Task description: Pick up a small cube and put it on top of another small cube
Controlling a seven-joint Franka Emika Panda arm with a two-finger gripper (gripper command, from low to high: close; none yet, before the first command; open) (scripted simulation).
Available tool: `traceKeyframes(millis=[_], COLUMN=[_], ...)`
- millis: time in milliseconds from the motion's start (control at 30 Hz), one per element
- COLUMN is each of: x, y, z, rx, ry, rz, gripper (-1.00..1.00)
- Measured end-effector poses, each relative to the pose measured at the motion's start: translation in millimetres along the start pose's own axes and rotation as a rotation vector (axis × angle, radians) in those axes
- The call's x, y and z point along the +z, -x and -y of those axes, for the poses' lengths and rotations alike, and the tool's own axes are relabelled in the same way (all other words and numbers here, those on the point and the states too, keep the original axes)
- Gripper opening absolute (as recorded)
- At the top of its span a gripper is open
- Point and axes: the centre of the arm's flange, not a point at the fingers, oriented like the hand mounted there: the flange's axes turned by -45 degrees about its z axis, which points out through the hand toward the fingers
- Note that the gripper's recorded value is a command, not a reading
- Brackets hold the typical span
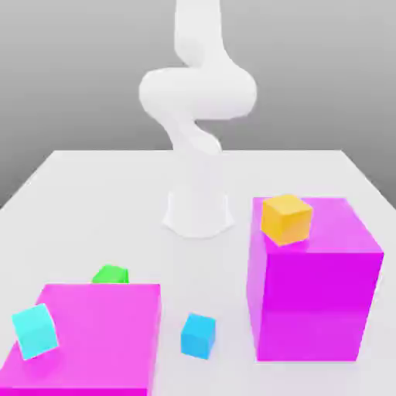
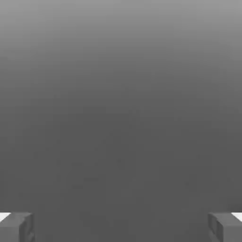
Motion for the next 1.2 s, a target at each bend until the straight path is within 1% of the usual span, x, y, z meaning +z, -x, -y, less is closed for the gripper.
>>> traceKeyframes(millis=[133, 300, 433, 600, 667, 833, 867, 1067, 1200], x=[95.2, 188.1, 241.6, 287.4, 301.1, 329.0, 332.2, 333.8, 318.8], y=[42.7, 127.2, 219.7, 361.9, 389.6, 422.2, 425.7, 427.5, 411.8], z=[-40.9, -92.2, -126.5, -150.4, -153.1, -153.1, -152.7, -152.3, -153.4], rx=[0.033, 0.088, 0.146, 0.241, 0.256, 0.258, 0.258, 0.259, 0.259], ry=[0.056, 0.1, 0.112, 0.093, 0.091, 0.094, 0.094, 0.093, 0.093], rz=[0.144, 0.326, 0.481, 0.685, 0.713, 0.723, 0.723, 0.723, 0.723], gripper=[0.0, 0.0, 0.0, 0.0, 0.0, 0.0, -1.0, -1.0, -1.0])
